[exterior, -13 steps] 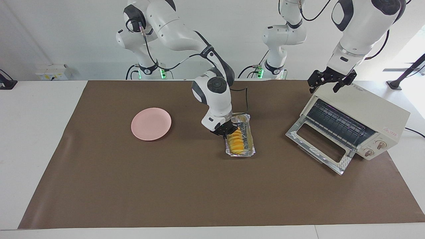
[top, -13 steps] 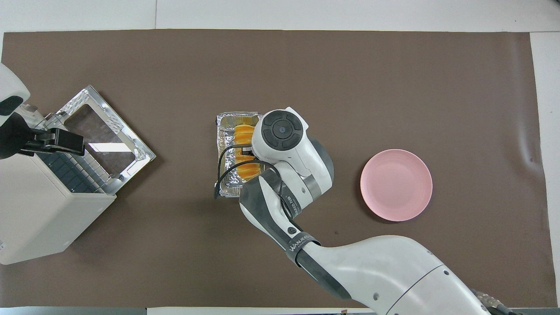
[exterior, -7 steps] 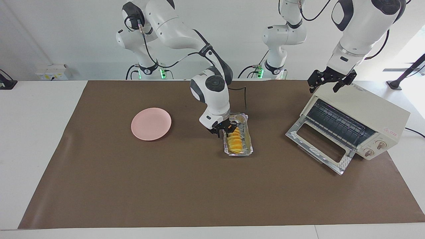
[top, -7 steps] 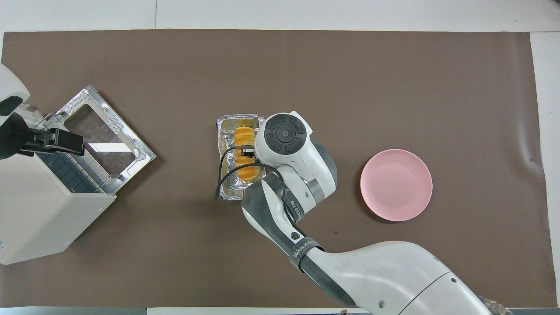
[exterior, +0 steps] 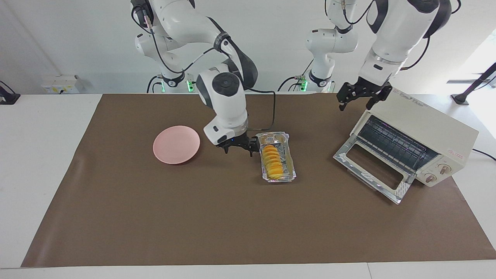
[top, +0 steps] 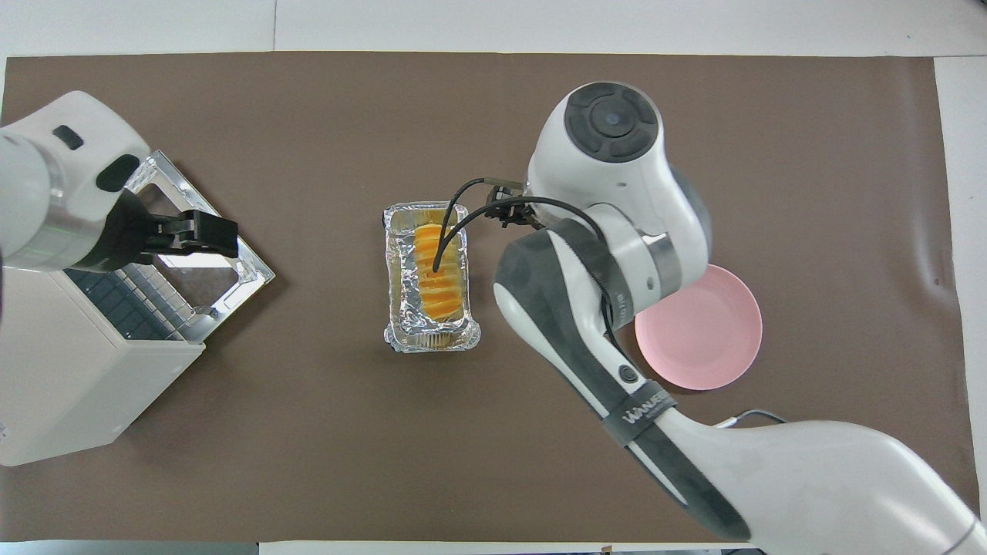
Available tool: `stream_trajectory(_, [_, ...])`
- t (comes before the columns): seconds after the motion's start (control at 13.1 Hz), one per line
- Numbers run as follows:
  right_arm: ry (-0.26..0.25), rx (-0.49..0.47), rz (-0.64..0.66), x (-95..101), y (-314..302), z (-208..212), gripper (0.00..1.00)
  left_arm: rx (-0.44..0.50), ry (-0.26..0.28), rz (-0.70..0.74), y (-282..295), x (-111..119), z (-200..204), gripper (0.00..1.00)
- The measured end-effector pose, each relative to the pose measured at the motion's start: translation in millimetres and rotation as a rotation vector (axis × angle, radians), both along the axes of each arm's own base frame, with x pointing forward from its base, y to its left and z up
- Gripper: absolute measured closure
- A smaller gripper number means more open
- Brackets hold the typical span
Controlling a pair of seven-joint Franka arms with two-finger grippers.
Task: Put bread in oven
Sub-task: 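Grasp the foil tray with the left gripper while the right gripper withdraws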
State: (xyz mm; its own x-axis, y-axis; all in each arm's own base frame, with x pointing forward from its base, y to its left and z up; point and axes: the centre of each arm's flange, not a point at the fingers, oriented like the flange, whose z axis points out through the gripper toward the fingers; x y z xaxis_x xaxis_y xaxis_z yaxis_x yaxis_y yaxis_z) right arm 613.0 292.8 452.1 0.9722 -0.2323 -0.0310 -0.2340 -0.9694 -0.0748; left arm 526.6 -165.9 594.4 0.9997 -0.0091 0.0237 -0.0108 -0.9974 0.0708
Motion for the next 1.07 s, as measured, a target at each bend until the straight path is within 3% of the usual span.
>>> stream_trajectory(0.15, [-0.010,-0.001,0.044,8.2,-58,37,0.00,-0.020,-0.011,0.012,-69,0,-27,0.00])
stream_trajectory(0.38, [-0.050,-0.002,0.150,23.0,-153,68,0.00,-0.006,-0.011,0.059,-191,1,-104,0.00])
stream_trajectory(0.69, [-0.108,-0.032,0.244,23.1,-252,104,0.00,0.031,0.030,0.015,-256,-9,-195,0.00])
stream_trajectory(0.76, [-0.109,-0.035,0.257,15.4,-269,118,0.00,0.043,0.044,0.009,-262,-11,-213,0.07])
stream_trajectory(0.84, [-0.100,-0.037,0.263,4.1,-285,133,0.00,0.050,0.051,0.008,-265,-12,-228,0.07])
stream_trajectory(0.92, [-0.087,-0.037,0.270,-9.3,-298,150,0.00,0.053,0.053,0.010,-265,-11,-238,0.15])
stream_trajectory(1.07, [-0.068,-0.036,0.286,-37.6,-315,181,0.00,0.051,0.047,0.014,-263,-9,-249,0.42])
